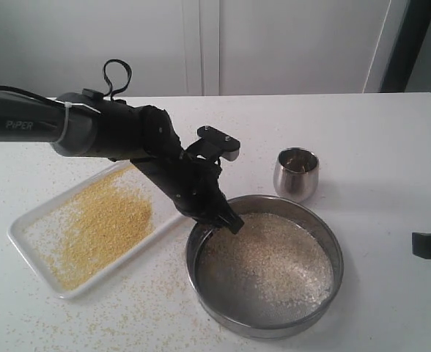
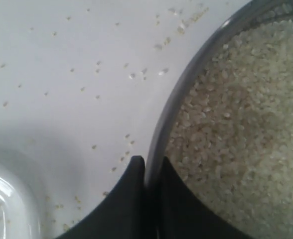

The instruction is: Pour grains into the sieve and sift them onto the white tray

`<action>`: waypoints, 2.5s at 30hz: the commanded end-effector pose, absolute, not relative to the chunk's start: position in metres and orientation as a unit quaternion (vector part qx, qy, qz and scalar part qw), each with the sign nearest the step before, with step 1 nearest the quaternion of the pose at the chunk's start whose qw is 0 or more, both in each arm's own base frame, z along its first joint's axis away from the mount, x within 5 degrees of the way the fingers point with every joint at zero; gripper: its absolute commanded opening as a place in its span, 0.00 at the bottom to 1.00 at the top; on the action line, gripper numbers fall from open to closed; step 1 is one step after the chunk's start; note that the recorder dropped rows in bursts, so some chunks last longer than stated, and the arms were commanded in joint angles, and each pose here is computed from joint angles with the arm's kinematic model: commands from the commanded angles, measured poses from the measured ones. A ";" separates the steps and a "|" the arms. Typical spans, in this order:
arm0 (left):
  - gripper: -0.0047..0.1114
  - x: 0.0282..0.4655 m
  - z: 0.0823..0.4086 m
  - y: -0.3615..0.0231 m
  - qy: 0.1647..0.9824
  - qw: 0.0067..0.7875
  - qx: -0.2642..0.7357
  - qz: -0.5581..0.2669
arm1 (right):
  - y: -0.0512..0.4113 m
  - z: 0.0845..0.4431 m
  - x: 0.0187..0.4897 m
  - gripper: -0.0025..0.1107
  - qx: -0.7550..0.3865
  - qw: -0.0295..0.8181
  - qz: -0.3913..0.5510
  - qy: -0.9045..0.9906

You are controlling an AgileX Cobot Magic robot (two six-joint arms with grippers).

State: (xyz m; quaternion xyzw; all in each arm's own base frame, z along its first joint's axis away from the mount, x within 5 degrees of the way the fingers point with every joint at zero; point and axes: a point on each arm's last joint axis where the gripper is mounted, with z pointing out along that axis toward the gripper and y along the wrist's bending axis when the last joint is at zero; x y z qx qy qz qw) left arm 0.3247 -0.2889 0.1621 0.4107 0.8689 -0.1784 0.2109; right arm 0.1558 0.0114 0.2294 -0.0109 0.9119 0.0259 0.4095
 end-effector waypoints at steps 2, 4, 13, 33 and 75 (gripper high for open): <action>0.10 0.327 0.161 -0.288 0.877 0.208 0.389 -0.191 | 0.011 0.229 0.156 0.02 -0.009 0.411 0.026 0.911; 0.20 0.329 0.162 -0.286 0.878 0.209 0.386 -0.191 | 0.011 0.229 0.156 0.02 -0.009 0.411 0.026 0.911; 0.70 0.326 0.182 -0.284 0.876 0.219 0.381 -0.199 | 0.011 0.229 0.156 0.02 -0.009 0.411 0.026 0.911; 0.04 0.282 0.263 -0.248 0.886 0.144 0.408 -0.164 | 0.011 0.229 0.156 0.02 -0.009 0.411 0.026 0.911; 0.04 0.197 0.341 -0.154 0.868 0.319 0.370 -0.088 | 0.011 0.229 0.156 0.02 -0.009 0.411 0.026 0.911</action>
